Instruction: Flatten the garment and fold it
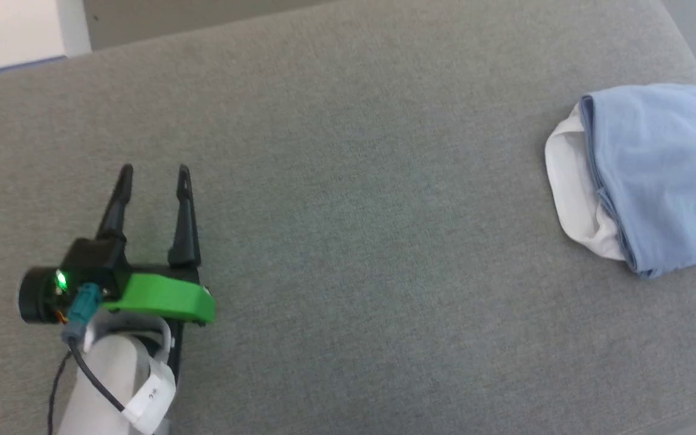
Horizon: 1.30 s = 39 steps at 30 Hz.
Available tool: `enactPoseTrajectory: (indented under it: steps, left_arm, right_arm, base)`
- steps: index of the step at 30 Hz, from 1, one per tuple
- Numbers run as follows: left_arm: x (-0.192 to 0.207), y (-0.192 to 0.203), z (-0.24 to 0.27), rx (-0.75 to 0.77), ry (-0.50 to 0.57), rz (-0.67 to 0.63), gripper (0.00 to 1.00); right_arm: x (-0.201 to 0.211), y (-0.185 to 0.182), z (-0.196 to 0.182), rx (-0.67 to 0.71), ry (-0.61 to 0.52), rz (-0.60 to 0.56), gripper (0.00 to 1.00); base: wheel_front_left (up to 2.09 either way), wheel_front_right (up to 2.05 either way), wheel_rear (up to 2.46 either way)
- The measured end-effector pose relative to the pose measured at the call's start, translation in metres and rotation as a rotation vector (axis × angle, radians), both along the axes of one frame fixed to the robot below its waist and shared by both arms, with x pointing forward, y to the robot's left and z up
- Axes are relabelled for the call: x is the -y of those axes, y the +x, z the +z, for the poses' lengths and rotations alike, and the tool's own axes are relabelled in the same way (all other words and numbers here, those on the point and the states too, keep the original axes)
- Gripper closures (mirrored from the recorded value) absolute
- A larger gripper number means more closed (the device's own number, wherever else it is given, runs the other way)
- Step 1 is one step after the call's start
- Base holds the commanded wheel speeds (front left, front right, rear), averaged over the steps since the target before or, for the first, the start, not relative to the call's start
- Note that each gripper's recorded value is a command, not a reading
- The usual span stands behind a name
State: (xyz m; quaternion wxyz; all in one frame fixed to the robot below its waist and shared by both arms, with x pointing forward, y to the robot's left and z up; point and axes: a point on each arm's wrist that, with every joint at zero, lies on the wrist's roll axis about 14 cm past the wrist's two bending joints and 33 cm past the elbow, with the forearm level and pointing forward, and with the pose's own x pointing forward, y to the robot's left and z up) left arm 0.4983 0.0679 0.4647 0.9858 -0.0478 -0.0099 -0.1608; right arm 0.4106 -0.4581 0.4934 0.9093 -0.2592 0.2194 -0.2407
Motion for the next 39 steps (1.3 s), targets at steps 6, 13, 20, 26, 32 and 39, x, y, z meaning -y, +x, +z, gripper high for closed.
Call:
enactPoseTrajectory:
  steps: [6,13,20,26,32,39]
  left_arm:
    - [-0.005,-0.026,0.014,0.000,-0.010,0.018,0.00]
    - [-0.021,-0.053,0.033,0.017,-0.028,0.058,0.00]
    - [-0.044,-0.080,0.039,0.020,-0.033,0.117,0.00]
    - [-0.062,-0.098,0.047,0.040,-0.033,0.164,0.00]
    - [-0.074,-0.112,0.052,0.052,-0.049,0.199,0.00]
    - [-0.079,-0.122,0.051,0.050,-0.054,0.218,0.00]
  right_arm:
    - [-0.042,0.005,0.038,0.256,0.083,0.121,0.00]
    - [-0.104,-0.005,0.070,0.492,0.222,0.248,0.00]
    - [-0.187,-0.016,0.074,0.592,0.404,0.402,0.00]
    - [-0.243,-0.027,0.068,0.600,0.509,0.526,0.00]
    - [-0.273,-0.036,0.065,0.607,0.553,0.599,0.00]
    - [-0.279,-0.046,0.049,0.578,0.584,0.595,0.00]
  base:
    - [0.00,0.00,0.00]
    - [0.00,0.00,0.00]
    - [0.00,0.00,0.00]
    - [0.00,0.00,0.00]
    - [0.00,0.00,0.00]
    - [0.00,0.00,0.00]
